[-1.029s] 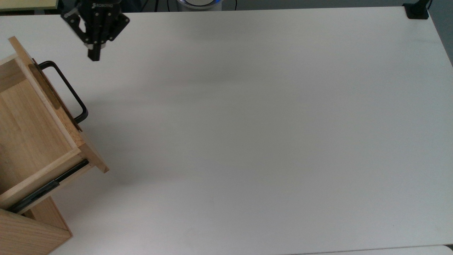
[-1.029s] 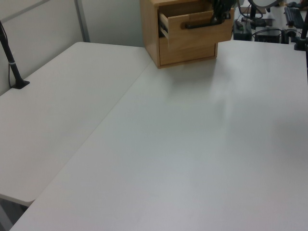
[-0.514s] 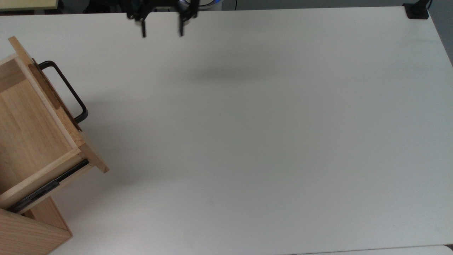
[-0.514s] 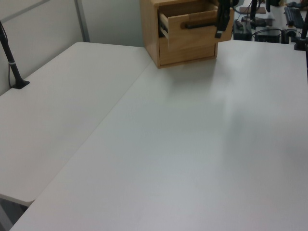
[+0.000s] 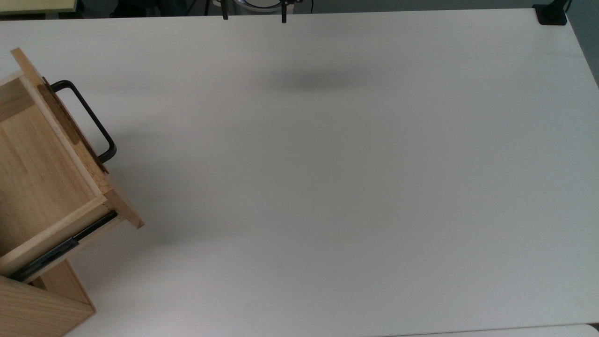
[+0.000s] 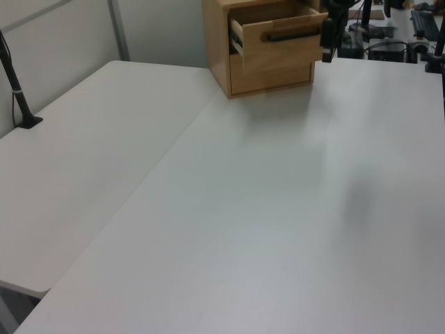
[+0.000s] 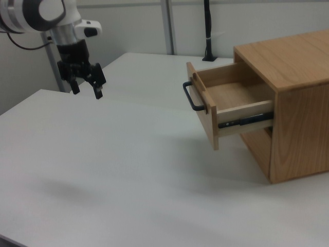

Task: Open the drawer by sliding it

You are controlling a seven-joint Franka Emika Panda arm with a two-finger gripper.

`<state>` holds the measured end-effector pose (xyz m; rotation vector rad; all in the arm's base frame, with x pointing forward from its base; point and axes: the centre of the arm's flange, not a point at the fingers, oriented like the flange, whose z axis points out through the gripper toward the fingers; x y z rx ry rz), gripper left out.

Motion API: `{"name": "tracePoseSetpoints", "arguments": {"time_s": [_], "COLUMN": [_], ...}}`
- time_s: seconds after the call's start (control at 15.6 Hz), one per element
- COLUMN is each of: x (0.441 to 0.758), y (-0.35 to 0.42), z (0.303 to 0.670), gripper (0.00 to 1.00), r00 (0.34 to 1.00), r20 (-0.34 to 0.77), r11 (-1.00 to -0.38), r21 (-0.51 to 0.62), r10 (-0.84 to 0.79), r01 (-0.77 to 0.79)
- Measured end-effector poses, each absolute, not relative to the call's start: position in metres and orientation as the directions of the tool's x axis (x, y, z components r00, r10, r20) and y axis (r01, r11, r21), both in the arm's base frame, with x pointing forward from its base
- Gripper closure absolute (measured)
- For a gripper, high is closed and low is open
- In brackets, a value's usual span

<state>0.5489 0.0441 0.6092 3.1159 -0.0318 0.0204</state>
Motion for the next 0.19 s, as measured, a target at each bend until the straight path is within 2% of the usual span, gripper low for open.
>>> {"name": "tracePoseSetpoints", "arguments": {"time_s": [0.19], "x": [0.5549], "y": [0.0304], "z": [0.5935], "gripper": [0.0], "r00": [0.998], "r20": [-0.036], "r11": [-0.998], "r21": [0.026], "r10": [-0.051], "r01": [-0.05]}}
